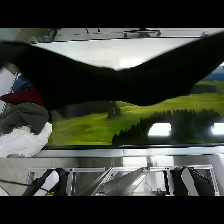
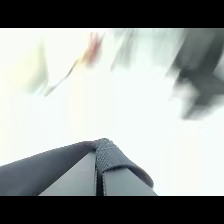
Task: Fold the shirts.
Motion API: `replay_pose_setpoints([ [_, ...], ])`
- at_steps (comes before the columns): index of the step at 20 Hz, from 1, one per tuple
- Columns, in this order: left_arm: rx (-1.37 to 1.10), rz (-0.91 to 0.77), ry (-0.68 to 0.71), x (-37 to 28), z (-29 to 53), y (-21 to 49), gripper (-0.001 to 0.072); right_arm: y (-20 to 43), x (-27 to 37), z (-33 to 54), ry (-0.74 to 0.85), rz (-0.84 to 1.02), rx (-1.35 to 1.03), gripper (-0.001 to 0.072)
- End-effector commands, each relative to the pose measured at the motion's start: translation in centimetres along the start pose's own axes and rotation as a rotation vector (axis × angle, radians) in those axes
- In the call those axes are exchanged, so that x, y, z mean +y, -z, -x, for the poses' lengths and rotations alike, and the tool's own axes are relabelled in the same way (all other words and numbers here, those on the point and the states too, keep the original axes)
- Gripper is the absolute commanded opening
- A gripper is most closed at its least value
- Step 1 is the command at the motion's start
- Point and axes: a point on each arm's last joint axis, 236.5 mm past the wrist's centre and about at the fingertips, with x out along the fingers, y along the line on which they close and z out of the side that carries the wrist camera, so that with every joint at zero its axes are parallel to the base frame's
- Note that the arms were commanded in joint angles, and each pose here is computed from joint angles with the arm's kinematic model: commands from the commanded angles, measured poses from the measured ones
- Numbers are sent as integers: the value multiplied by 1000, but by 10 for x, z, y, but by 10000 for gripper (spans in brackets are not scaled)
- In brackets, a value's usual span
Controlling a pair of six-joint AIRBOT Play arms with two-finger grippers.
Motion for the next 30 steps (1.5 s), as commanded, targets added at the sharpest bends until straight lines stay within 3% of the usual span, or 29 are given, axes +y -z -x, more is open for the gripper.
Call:
replay_pose_setpoints([
  [1,-213,-284,-265,-80,34,-78,28,-90,23,67,212,250,-224,25],
  [3,-224,-243,-437,-54,53,-80,28,-76,13,57,203,236,-168,24],
  [5,-236,-154,-484,-23,71,-72,29,-50,0,32,132,155,-79,24],
  [6,-237,-99,-458,-11,75,-64,30,-34,-4,17,70,87,-31,24],
  [10,-72,167,-145,25,33,6,21,31,11,-37,-250,-109,157,23],
  [14,92,319,35,47,-29,63,20,66,9,-66,-289,-150,254,23],
  [19,143,250,148,15,-51,45,20,55,16,-39,-206,-60,264,23],
  [22,106,98,95,-27,-28,8,22,29,26,-6,-103,42,208,23],
  [26,31,-90,-182,-63,15,-28,27,-3,26,34,63,148,120,24],
  [28,32,-97,-342,-52,32,-28,27,-3,29,39,68,160,125,24],
  [30,34,-58,-380,-32,43,-25,27,19,26,22,11,76,196,24],
])
